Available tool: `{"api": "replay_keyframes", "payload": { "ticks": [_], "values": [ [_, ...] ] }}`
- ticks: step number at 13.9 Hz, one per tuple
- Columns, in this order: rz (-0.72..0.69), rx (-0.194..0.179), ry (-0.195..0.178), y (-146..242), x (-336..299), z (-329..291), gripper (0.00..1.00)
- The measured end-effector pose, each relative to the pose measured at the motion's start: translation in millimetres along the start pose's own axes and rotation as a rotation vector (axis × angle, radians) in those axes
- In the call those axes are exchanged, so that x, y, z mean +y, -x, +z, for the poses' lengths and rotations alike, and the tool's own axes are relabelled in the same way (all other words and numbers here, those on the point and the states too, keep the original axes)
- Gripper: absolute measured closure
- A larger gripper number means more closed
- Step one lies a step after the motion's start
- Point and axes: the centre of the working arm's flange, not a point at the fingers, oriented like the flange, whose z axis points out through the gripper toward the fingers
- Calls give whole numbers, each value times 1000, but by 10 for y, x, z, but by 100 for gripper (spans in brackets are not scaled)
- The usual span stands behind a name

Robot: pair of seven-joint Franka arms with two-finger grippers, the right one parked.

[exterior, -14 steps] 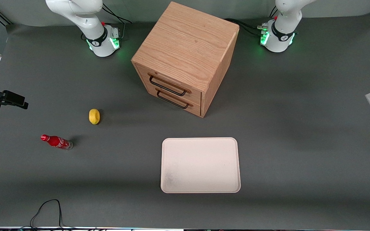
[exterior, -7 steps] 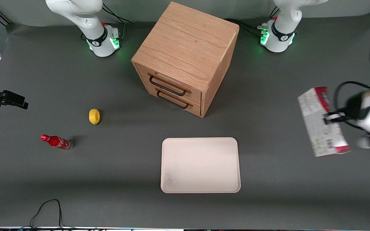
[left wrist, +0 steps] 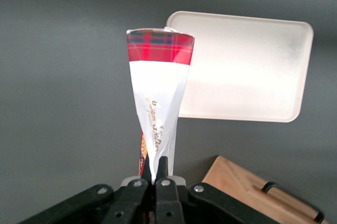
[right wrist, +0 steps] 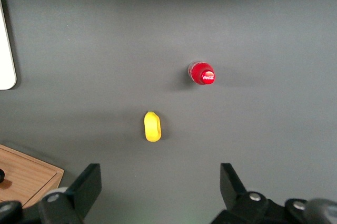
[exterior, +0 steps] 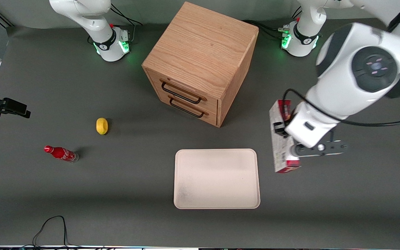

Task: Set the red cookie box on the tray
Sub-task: 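Lift the box with the left gripper and carry it toward the tray, then lower the held box onto the white tray's edge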

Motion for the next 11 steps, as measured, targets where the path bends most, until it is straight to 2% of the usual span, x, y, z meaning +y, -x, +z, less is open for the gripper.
{"api": "replay_keyframes", "payload": {
  "ticks": [3,7,10,11],
  "values": [
    [-46,6,-8,28,368,306,97],
    [-62,13,-36,-62,453,631,97],
    [-40,9,-29,-298,480,1276,97],
    [-32,19,-20,-353,499,1465,97]
  ]
}}
